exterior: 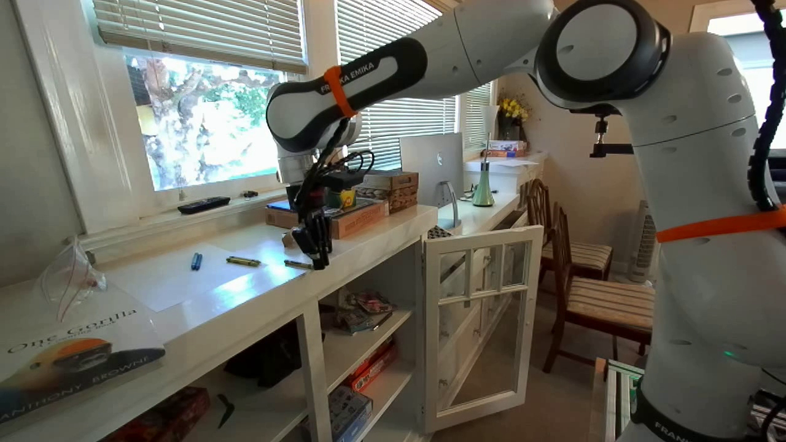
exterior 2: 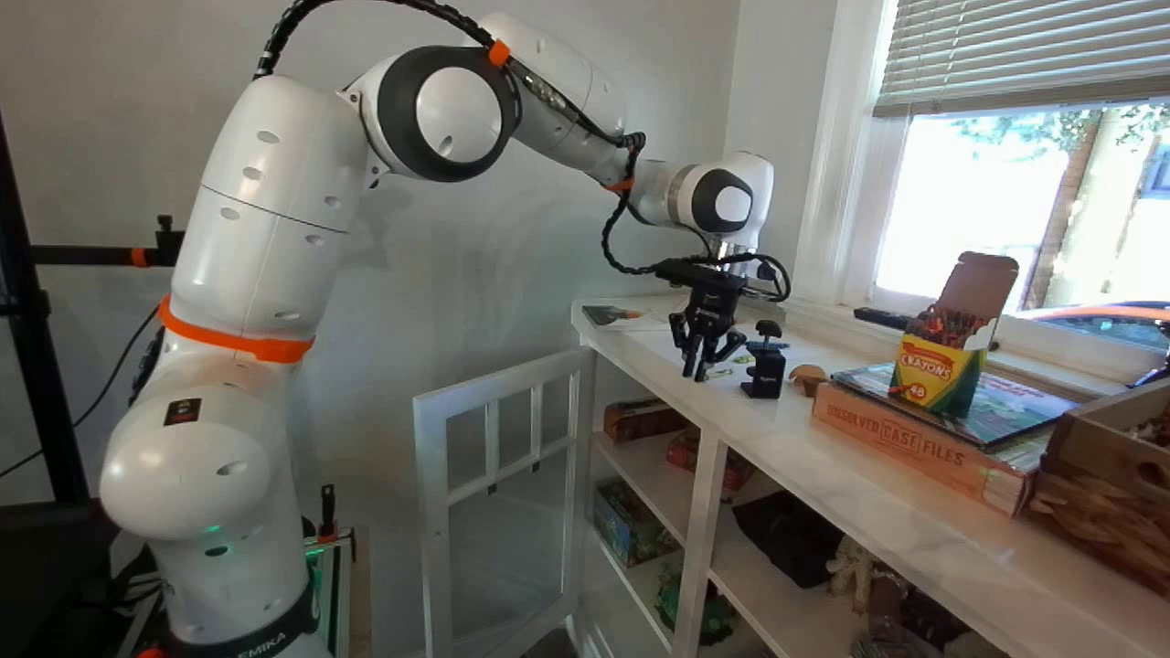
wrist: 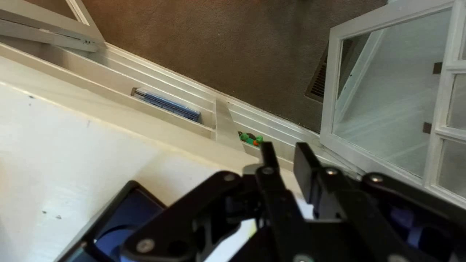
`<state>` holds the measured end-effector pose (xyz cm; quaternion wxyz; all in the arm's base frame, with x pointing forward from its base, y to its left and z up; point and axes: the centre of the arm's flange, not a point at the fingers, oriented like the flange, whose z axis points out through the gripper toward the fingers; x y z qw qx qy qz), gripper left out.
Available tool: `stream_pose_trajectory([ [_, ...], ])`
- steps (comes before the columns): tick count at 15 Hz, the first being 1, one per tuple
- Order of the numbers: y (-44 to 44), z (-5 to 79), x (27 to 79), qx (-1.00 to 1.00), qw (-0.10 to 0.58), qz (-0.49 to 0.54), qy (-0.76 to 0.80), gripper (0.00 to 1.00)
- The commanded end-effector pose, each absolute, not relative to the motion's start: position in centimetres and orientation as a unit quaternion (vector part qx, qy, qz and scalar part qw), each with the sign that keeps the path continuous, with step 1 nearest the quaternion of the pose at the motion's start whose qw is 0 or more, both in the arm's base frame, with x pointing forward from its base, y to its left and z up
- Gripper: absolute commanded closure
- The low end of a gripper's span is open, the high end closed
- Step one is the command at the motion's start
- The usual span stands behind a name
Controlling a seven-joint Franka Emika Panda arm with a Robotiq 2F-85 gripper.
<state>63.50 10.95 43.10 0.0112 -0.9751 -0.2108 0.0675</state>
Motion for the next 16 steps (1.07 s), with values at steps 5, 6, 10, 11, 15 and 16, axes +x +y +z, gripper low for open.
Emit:
stream_pose_trajectory([
  [5,10.97,42.44,63.5,-0.975,0.005,0.059,-0.214,0.71],
  [6,10.98,42.5,63.54,-0.975,0.006,0.058,-0.214,0.64],
  [10,10.93,42.6,63.79,-0.976,0.005,0.053,-0.213,0.33],
  [11,10.9,42.57,63.85,-0.976,0.005,0.052,-0.212,0.29],
  [15,10.81,42.42,64.07,-0.976,0.004,0.049,-0.211,0.35],
  [16,10.78,42.31,64.12,-0.976,0.003,0.049,-0.211,0.39],
])
